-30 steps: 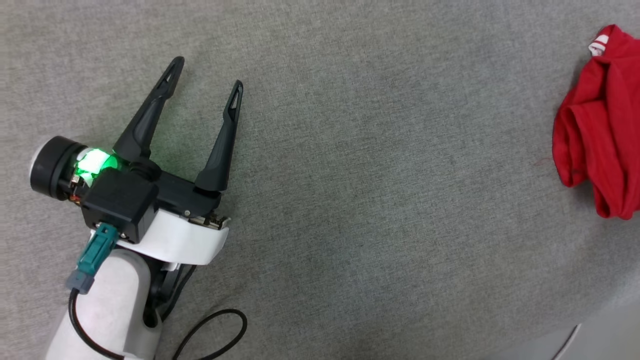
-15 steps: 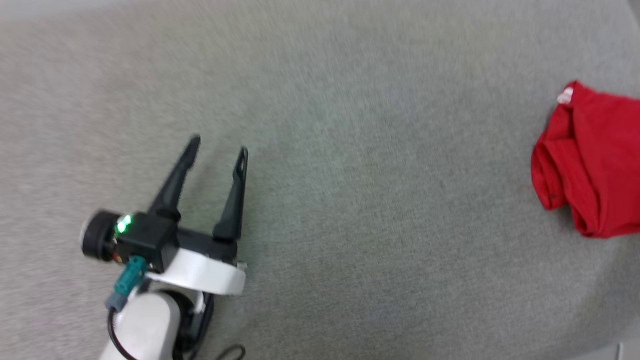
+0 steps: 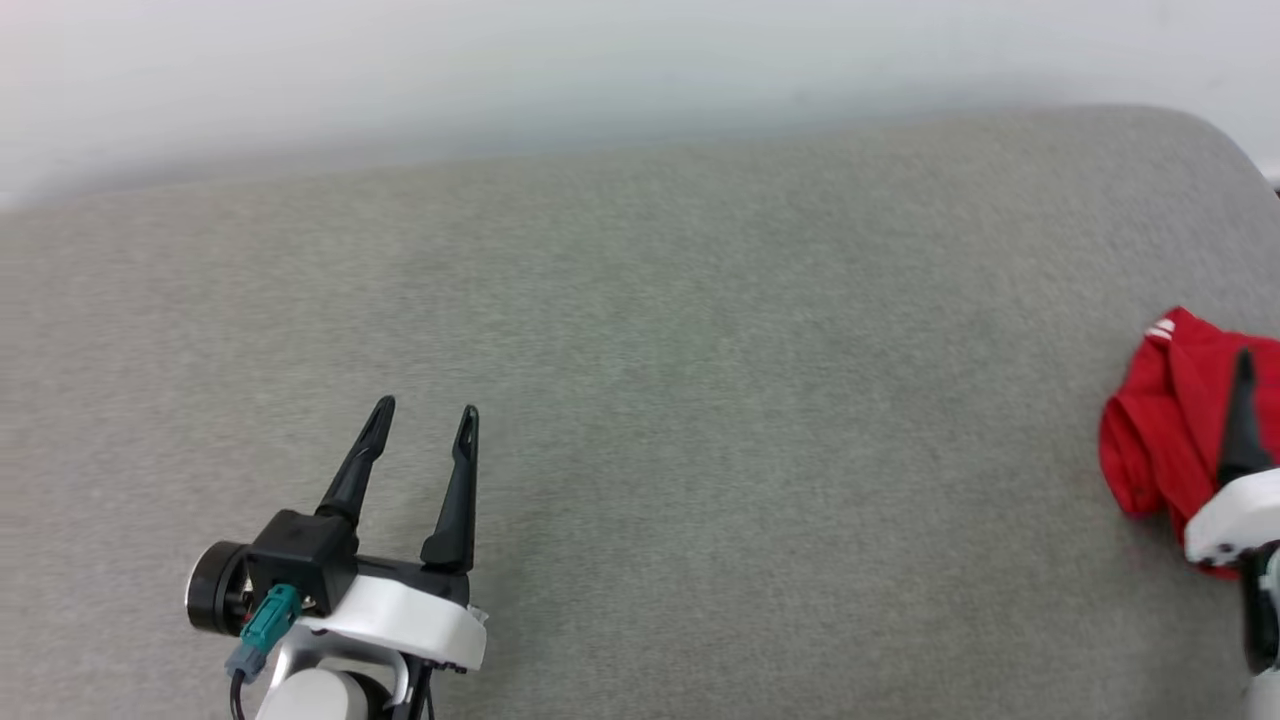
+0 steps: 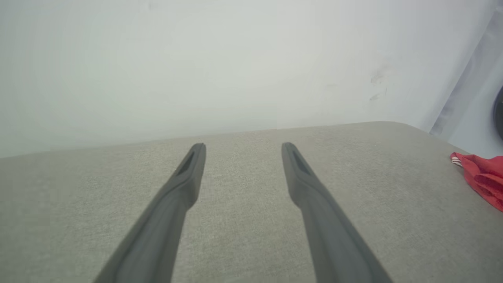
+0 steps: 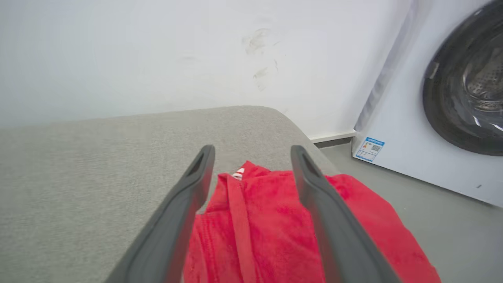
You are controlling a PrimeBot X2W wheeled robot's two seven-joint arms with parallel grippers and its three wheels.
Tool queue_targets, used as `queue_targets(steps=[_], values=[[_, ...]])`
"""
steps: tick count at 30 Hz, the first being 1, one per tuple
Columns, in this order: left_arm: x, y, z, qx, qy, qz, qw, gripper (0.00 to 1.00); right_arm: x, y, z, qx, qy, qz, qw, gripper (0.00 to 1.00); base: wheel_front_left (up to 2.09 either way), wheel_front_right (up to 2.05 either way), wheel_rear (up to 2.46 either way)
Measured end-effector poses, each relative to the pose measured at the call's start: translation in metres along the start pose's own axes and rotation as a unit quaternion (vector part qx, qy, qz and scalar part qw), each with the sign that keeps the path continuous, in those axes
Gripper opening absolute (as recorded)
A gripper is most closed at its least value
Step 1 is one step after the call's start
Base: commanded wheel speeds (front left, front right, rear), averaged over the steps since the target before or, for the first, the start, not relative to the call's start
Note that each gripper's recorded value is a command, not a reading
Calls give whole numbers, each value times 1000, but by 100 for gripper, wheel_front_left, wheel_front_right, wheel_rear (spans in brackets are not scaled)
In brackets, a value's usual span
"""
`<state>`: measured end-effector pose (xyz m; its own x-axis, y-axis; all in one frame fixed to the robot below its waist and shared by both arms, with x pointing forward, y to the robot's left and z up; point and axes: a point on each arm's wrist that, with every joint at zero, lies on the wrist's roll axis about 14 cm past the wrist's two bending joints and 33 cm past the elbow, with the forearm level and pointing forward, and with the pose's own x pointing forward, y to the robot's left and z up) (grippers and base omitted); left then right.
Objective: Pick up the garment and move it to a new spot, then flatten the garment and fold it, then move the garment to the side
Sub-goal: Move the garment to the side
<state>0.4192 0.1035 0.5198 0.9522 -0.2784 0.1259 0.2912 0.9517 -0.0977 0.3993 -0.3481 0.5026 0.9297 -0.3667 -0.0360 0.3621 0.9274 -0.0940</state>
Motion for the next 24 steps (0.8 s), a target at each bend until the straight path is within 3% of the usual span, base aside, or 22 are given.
queue_targets(steps=[10,16,24], values=[[-42,37,18,23,-10,63,998,100,-40,106,45,34,-51,148,987,100,0,0,0],[-64,48,24,30,-13,90,995,100,-72,128,57,44,-58,194,978,100,0,0,0],[-78,48,23,31,-11,97,995,100,-104,126,56,60,-51,210,974,100,0,0,0]])
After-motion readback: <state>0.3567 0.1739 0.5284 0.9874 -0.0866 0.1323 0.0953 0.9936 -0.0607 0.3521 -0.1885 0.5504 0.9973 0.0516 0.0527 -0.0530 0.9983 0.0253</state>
